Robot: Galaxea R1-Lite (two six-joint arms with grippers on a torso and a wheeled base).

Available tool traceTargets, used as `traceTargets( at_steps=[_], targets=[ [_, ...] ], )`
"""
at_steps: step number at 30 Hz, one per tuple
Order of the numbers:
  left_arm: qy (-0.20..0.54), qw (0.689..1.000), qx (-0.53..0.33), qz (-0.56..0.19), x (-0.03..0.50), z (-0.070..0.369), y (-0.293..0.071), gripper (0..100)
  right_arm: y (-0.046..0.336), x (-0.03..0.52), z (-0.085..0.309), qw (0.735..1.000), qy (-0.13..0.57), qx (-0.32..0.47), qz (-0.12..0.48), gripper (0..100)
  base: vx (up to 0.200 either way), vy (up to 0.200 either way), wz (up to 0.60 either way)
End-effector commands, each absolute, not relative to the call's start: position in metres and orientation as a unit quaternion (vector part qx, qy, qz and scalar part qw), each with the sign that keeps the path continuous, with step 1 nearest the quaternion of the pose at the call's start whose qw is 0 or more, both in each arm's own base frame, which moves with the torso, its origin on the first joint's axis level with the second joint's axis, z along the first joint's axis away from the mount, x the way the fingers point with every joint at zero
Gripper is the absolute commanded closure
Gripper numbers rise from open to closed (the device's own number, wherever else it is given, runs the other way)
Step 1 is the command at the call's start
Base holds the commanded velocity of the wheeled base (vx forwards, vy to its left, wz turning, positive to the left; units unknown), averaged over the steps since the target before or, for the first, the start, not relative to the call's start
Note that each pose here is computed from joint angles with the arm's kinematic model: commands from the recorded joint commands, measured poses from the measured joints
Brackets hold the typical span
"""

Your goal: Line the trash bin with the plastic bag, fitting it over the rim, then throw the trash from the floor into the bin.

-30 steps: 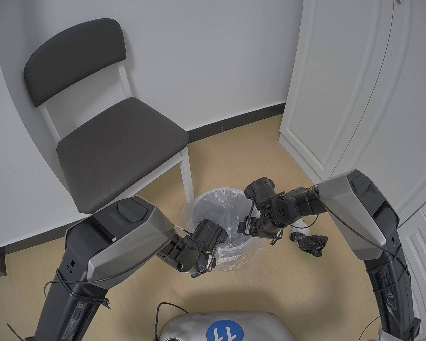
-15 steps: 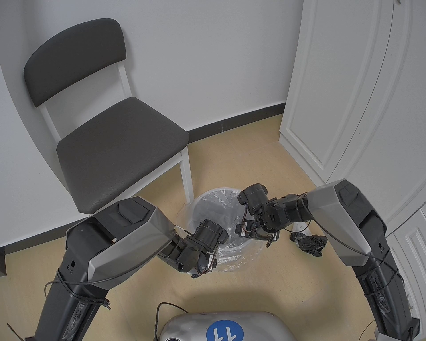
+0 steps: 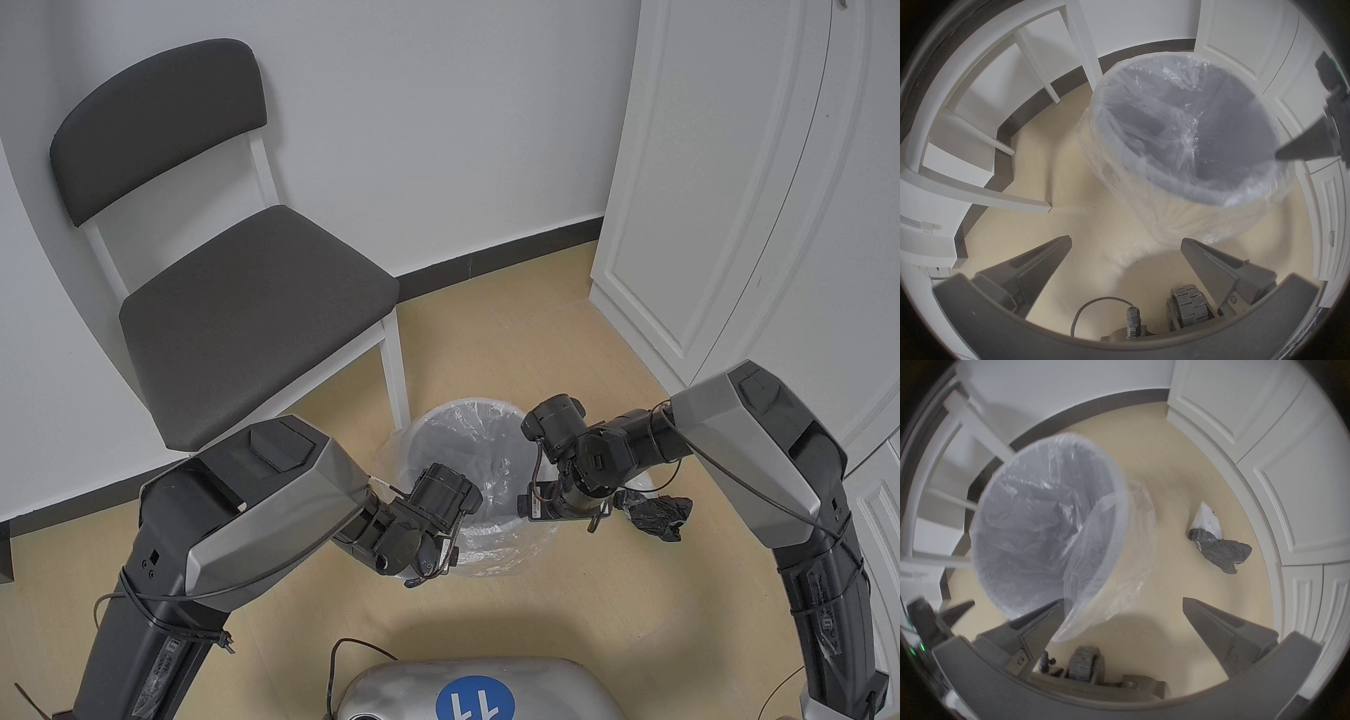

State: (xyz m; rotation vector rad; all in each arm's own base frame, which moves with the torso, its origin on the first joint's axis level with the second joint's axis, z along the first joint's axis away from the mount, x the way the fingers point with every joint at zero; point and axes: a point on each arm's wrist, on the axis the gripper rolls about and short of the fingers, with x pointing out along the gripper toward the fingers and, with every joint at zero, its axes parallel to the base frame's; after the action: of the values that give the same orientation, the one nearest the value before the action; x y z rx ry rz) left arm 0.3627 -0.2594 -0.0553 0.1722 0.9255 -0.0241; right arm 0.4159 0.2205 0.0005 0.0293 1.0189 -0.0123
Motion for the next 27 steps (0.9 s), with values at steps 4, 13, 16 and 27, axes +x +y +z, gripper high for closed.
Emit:
traceTargets(
  at_steps=[4, 13, 16, 27],
  targets=[
    [0.446, 0.891, 0.083, -0.012, 0.363, -0.056, -0.259, 0, 0.21, 0.402, 0.003, 0.862, 0.507, -0.022, 0.014, 0, 0.0, 0.0, 0.0],
    [0.446, 0.891, 0.082, -0.011, 0.363, -0.056, -0.259, 0, 0.209, 0.403, -0.008, 0.857, 0.514, -0.028, 0.012, 0, 0.0, 0.0, 0.0],
    [0.447, 0.891, 0.083, -0.011, 0.362, -0.056, -0.259, 0, 0.209, 0.408, -0.017, 0.859, 0.512, -0.026, 0.007, 0, 0.0, 0.0, 0.0],
    [0.443, 0.893, 0.077, -0.01, 0.361, -0.057, -0.258, 0, 0.207, 0.424, -0.05, 0.861, 0.507, -0.03, -0.027, 0, 0.0, 0.0, 0.0]
  ],
)
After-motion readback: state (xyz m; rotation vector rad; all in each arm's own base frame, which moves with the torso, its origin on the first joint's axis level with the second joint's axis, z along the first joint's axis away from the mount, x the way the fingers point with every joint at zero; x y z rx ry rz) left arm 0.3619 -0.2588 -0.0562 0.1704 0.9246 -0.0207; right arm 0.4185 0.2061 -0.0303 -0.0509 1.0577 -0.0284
